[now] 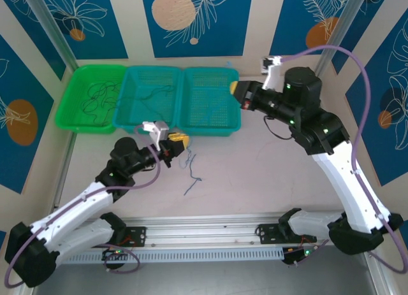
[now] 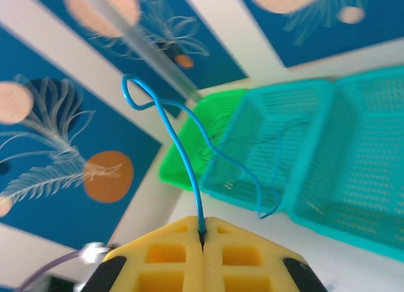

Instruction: Untangle the cables

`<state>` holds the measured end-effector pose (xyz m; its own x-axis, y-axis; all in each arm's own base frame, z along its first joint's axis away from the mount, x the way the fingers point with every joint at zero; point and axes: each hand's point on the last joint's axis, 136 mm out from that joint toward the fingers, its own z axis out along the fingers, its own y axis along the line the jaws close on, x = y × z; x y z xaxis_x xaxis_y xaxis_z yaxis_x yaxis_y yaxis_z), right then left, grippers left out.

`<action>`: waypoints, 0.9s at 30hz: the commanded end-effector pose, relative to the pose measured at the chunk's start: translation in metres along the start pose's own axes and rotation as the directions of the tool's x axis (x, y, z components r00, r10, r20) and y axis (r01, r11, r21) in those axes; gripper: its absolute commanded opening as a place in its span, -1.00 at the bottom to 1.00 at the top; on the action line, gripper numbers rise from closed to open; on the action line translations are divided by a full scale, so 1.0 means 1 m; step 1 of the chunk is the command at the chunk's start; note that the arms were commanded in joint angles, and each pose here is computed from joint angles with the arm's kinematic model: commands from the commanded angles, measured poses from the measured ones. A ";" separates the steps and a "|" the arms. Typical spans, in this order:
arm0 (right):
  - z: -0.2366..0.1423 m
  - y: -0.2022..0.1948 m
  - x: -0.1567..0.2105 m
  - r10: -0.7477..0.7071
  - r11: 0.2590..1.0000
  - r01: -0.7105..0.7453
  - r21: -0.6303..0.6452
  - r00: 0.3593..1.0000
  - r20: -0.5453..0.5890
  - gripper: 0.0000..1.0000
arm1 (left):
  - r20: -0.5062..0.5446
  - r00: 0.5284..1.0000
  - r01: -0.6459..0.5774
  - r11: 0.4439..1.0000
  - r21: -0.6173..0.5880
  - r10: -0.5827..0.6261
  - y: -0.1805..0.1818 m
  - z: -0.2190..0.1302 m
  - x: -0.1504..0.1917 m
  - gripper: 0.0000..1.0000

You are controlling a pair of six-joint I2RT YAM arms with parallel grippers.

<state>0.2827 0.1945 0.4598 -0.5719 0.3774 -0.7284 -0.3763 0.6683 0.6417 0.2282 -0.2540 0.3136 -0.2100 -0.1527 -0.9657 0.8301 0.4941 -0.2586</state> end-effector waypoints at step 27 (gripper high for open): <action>-0.106 -0.196 -0.008 0.501 0.774 -0.577 0.260 0.810 0.305 -1.00 | -0.048 0.981 0.101 0.715 -0.692 -0.186 0.118 -0.108 0.035 -1.00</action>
<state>0.2911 -0.0153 0.3702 -0.4004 0.8212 -0.4065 0.2293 0.5193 0.8233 0.2614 -0.1381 0.2583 -0.3485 -0.1201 -0.9296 0.3579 0.8996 -0.2504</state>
